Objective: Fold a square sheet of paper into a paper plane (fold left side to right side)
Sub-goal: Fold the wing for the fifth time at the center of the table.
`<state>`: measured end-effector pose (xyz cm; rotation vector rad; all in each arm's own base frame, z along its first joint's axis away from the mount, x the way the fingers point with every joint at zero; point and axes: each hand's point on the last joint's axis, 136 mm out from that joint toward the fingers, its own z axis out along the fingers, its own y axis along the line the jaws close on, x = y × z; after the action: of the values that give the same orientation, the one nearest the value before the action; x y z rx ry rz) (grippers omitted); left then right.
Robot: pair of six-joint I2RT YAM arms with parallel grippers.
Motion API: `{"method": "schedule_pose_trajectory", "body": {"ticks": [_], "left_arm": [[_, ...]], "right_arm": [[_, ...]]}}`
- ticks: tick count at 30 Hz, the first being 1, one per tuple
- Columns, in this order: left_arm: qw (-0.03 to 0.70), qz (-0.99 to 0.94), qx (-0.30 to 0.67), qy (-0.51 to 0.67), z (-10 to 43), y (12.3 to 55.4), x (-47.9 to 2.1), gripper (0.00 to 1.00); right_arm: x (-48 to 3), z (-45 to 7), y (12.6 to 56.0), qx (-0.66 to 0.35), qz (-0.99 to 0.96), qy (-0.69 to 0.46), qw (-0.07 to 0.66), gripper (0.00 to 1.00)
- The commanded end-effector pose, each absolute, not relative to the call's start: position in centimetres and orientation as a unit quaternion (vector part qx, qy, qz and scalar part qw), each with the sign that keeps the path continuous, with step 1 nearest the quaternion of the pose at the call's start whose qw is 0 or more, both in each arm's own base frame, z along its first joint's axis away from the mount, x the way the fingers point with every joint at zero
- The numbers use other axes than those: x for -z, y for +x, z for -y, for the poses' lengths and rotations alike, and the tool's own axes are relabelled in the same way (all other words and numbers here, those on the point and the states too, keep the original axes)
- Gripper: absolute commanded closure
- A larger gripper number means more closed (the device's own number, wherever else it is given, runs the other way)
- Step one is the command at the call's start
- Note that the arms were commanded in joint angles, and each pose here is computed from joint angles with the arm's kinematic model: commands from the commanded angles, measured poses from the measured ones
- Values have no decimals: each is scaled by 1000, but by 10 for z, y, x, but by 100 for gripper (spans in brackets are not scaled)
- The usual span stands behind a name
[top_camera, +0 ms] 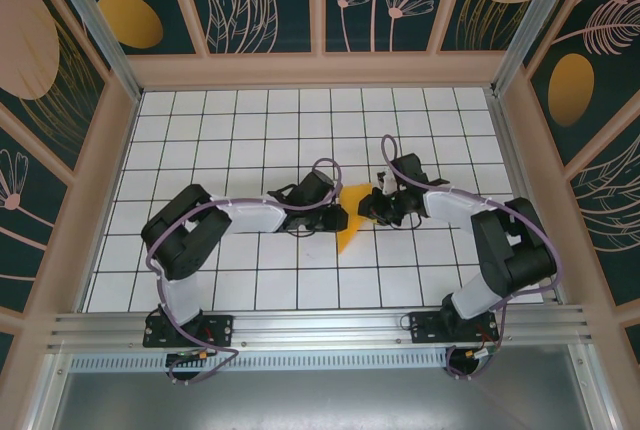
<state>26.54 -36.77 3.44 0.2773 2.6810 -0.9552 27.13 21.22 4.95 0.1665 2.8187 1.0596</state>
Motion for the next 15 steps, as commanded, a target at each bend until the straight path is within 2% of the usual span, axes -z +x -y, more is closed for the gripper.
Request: {"method": "schedule_pose_trajectory", "body": {"ticks": [1, 7, 15], "left_arm": [[164, -920, 335, 118, 365, 267, -57, 77], [165, -905, 352, 171, 375, 248, -72, 70], [166, -925, 284, 189, 376, 234, -43, 66]], "right_arm": [[-50, -210, 276, -338, -937, 56, 62, 80], [-49, -210, 275, -335, -939, 56, 58, 82], [-48, -211, 273, -333, -939, 58, 54, 82]]}}
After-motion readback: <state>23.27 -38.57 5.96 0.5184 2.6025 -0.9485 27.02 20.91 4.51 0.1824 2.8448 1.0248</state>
